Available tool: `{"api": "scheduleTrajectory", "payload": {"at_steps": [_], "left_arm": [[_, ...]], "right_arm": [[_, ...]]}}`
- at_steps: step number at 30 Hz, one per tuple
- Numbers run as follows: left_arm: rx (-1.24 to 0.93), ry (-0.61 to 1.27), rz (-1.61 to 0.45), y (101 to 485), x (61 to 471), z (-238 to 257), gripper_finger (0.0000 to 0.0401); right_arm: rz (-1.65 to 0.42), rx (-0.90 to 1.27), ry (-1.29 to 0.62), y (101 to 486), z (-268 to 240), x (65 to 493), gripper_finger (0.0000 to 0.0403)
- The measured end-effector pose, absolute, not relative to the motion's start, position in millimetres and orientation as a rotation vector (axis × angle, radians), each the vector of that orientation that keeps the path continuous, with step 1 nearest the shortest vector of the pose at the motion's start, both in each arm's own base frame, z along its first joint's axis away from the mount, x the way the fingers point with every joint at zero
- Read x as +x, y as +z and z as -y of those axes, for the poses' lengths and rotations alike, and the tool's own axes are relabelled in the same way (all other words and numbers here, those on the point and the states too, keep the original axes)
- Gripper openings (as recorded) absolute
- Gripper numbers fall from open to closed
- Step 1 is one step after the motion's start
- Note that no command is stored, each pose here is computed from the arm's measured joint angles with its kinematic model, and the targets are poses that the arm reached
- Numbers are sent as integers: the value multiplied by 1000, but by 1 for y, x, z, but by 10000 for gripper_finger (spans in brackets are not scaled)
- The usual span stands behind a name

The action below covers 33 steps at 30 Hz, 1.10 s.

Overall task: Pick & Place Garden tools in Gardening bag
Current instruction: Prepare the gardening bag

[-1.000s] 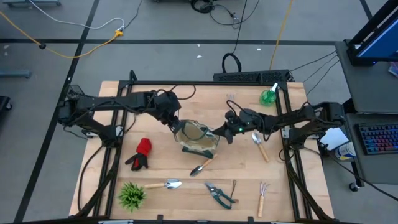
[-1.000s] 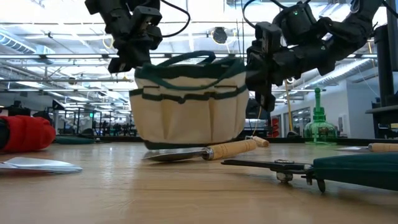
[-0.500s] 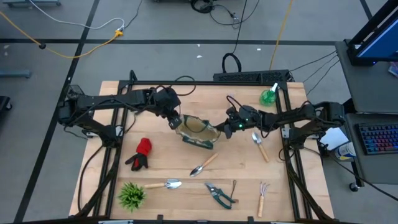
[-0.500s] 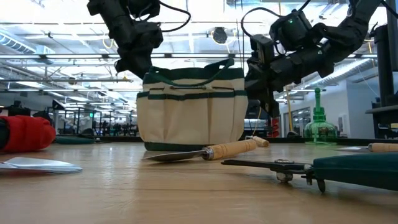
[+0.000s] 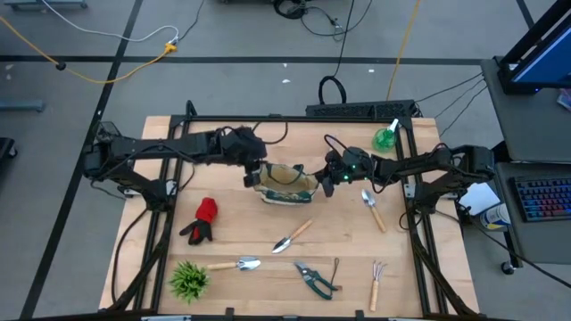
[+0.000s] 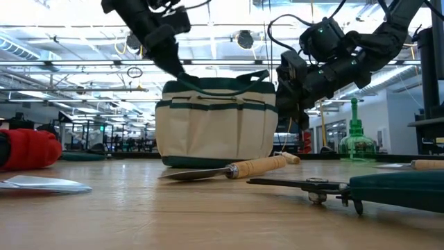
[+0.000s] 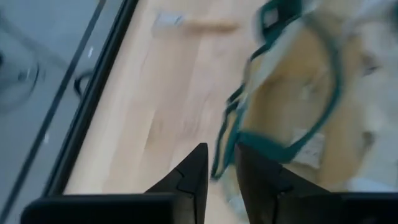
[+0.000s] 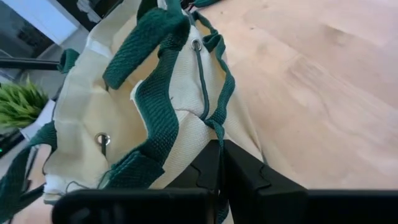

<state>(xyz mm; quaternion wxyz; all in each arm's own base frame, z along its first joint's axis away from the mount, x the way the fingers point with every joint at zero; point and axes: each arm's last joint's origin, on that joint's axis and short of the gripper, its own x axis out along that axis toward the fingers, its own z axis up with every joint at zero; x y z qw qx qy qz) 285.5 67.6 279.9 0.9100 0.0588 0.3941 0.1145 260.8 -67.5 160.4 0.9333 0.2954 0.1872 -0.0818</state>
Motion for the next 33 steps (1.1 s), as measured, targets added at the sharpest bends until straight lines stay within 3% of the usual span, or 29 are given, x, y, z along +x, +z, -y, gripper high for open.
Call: {"api": "scheduleTrajectory", "payload": {"at_steps": [9,16,33], "left_arm": [[272,126,-728,286,295,-50,160],[71,80,-644,284,307,-49,183],[8,-34,-732,241,335,-47,184]], "right_arm": [[-384,497,-171,160,68,261,83],[-385,488,-170,160,68,261,136],[-385,488,-169,160,68,261,141]]}}
